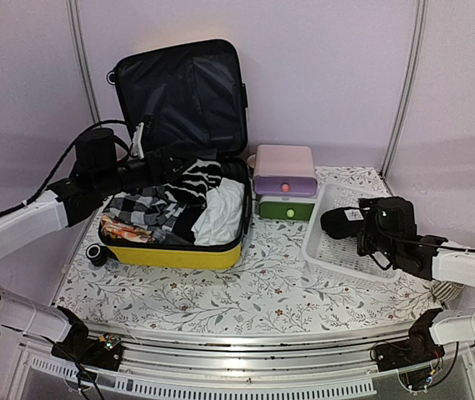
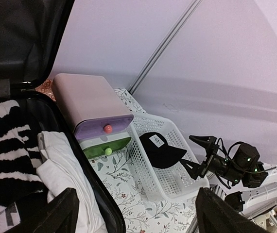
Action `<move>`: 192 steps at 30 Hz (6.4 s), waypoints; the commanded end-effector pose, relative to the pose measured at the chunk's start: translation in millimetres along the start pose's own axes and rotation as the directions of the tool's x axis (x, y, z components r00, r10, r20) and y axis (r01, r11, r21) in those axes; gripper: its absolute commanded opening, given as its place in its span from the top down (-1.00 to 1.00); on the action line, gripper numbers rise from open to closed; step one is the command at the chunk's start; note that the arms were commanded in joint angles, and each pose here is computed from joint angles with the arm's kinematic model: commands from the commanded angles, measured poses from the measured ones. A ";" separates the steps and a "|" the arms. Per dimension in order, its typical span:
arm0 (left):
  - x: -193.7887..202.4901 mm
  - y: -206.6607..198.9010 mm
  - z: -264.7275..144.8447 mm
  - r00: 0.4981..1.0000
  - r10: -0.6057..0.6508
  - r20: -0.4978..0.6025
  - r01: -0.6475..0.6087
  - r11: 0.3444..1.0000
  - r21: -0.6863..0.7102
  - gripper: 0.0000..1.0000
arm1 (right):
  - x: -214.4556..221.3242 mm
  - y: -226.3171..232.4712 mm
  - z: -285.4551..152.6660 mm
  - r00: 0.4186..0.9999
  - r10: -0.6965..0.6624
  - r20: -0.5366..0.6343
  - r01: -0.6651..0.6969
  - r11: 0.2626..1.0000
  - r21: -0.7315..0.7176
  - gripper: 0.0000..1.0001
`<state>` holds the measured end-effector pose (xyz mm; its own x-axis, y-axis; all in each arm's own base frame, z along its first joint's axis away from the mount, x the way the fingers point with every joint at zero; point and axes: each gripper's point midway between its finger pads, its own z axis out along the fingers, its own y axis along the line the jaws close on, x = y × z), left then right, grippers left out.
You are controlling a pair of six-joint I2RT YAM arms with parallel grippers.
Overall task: Open, take out, and arrange the luggage
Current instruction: Place the clothes in the bin, then adjust the clothes in the bin, then pick up the clothes from the opened luggage.
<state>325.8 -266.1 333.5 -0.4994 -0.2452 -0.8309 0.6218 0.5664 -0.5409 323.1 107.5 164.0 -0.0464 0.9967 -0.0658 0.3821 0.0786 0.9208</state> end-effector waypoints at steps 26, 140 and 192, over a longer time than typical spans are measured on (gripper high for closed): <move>7.7 -14.0 24.5 0.998 0.034 -0.048 -0.030 0.997 0.070 -0.70 | 55.0 39.5 -25.4 -0.010 -0.930 -0.368 0.975 0.072 -0.209 0.24; 136.5 -72.4 170.1 0.905 0.093 -0.416 -0.093 0.995 0.020 0.12 | 35.8 -6.5 93.3 0.180 -0.834 -0.521 0.907 0.346 -0.241 0.93; -59.5 293.8 -23.2 0.945 -0.322 0.064 0.287 0.717 -0.635 -0.62 | 136.2 28.7 11.0 0.046 -0.880 -0.473 0.875 0.264 -0.406 0.88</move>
<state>512.3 -58.6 224.4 -0.6188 -0.4506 -0.6435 -0.1137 0.8619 -0.4942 327.0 237.1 155.9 -0.8083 -0.0532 -0.5864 -0.2914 0.9015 0.3199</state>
